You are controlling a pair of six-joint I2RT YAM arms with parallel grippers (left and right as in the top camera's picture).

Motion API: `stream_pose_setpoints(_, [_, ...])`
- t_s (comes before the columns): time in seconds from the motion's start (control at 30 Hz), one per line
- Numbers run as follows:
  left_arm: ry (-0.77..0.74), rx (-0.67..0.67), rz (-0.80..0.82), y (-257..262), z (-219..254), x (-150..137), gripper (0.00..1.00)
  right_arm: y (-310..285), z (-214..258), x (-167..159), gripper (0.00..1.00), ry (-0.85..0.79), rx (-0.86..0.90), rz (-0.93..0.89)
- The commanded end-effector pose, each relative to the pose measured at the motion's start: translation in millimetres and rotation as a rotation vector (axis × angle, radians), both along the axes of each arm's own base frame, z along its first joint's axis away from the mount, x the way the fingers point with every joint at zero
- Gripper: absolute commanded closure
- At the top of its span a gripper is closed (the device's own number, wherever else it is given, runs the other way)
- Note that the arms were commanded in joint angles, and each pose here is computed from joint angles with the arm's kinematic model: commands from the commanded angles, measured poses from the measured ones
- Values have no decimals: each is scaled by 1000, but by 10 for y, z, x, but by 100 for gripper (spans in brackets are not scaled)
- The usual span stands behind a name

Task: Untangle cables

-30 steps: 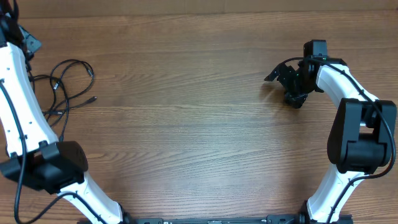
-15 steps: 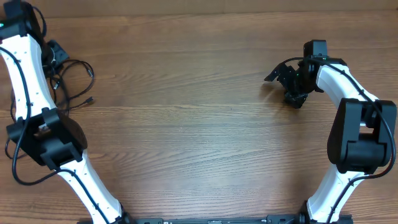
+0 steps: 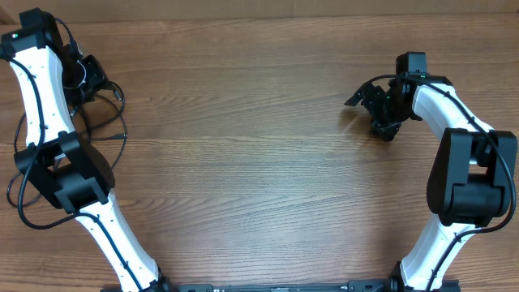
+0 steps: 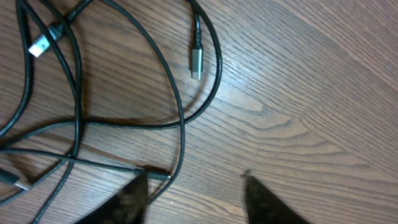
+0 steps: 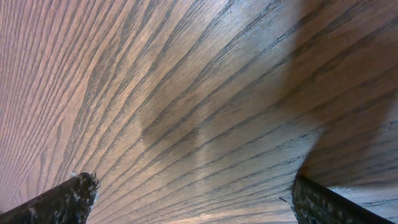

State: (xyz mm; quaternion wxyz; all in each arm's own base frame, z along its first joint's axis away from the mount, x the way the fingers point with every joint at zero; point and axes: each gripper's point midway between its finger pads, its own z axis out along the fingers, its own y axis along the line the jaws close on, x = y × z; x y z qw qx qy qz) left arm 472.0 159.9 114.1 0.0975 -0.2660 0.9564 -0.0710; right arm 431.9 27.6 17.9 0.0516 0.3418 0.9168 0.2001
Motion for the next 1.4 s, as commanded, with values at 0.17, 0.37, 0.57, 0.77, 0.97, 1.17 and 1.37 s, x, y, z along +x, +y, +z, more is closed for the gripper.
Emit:
stream_pose_setpoints(0.17, [20,-96,-47,-236,-25,-48,23,-145,-179,-68,0,39,-72,-8])
stream_pose_setpoints(0.37, [123,-145,-142,-683,-40,-223,14,-145,-179,-68,0,39,-72,-8])
stream_pose_setpoints(0.57, [194,-161,-265,-998,-32,-372,15,-145,-179,-68,0,39,-72,-8])
stream_pose_setpoints(0.77, [244,-170,-321,-1225,-21,-467,12,-145,-179,-68,0,39,-72,-8])
stream_pose_setpoints(0.97, [265,-168,-377,-1490,-16,-489,0,-145,-179,-68,0,39,-72,-8])
stream_pose_setpoints(1.17, [280,-161,-437,-1795,-14,-506,0,-145,-179,-68,0,39,-72,-8])
stream_pose_setpoints(1.37, [289,-144,-519,-2135,-16,-537,0,-165,-119,180,0,-61,-74,-35])
